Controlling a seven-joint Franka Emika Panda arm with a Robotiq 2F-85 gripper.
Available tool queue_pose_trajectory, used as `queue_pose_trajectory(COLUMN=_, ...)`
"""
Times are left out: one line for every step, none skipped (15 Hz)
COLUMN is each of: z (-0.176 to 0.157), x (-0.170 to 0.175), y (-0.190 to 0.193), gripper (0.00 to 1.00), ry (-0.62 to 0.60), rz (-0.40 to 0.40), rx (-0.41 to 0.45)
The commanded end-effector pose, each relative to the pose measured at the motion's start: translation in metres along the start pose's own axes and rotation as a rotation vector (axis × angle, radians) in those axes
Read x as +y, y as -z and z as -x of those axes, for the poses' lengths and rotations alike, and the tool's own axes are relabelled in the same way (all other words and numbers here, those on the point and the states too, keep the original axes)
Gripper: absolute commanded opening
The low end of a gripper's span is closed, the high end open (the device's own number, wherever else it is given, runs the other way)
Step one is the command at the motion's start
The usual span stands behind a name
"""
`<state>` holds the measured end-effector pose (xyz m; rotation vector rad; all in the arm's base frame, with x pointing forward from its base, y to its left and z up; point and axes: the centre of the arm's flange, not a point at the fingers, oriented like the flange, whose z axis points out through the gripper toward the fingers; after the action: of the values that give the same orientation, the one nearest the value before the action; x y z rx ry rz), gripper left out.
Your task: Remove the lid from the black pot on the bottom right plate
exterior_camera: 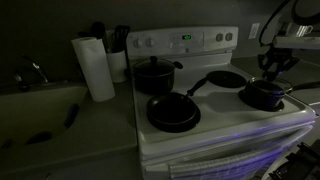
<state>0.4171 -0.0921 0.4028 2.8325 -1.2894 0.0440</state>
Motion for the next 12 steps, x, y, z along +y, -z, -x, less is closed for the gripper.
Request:
queue_pose_trajectory(z=0.0, x=-0.002, y=0.015, gripper=0.12, ry=-0.019, rz=0.016, rx=0.053)
queue_pose_trajectory(z=0.0, x=-0.003, y=0.016, gripper=0.12, ry=-0.024, rz=0.016, rx=0.062)
queue_pose_trajectory(z=0.0, x=-0.004, y=0.02, gripper=0.12, ry=-0.031, rz=0.02, rx=0.057)
queue_pose_trajectory(z=0.0, x=-0.007, y=0.023, gripper=0.12, ry=-0.031, rz=0.022, rx=0.057)
queue_pose_trajectory(z=0.0, x=-0.012, y=0.028, gripper=0.12, ry=-0.02, rz=0.028, rx=0.065)
queue_pose_trajectory(z=0.0, x=-0.016, y=0.032, gripper=0.12, ry=-0.014, rz=0.031, rx=0.075)
queue_pose_trajectory(z=-0.001, x=-0.021, y=0.036, gripper=0.12, ry=-0.005, rz=0.037, rx=0.087)
queue_pose_trajectory(z=-0.001, x=-0.025, y=0.041, gripper=0.12, ry=0.006, rz=0.041, rx=0.101)
queue_pose_trajectory(z=-0.002, x=-0.031, y=0.046, gripper=0.12, ry=0.021, rz=0.047, rx=0.113)
queue_pose_trajectory(z=-0.002, x=-0.036, y=0.051, gripper=0.12, ry=0.034, rz=0.049, rx=0.125)
queue_pose_trajectory(z=-0.002, x=-0.044, y=0.056, gripper=0.12, ry=0.058, rz=0.046, rx=0.136)
queue_pose_trajectory(z=-0.001, x=-0.052, y=0.06, gripper=0.12, ry=0.082, rz=0.042, rx=0.145)
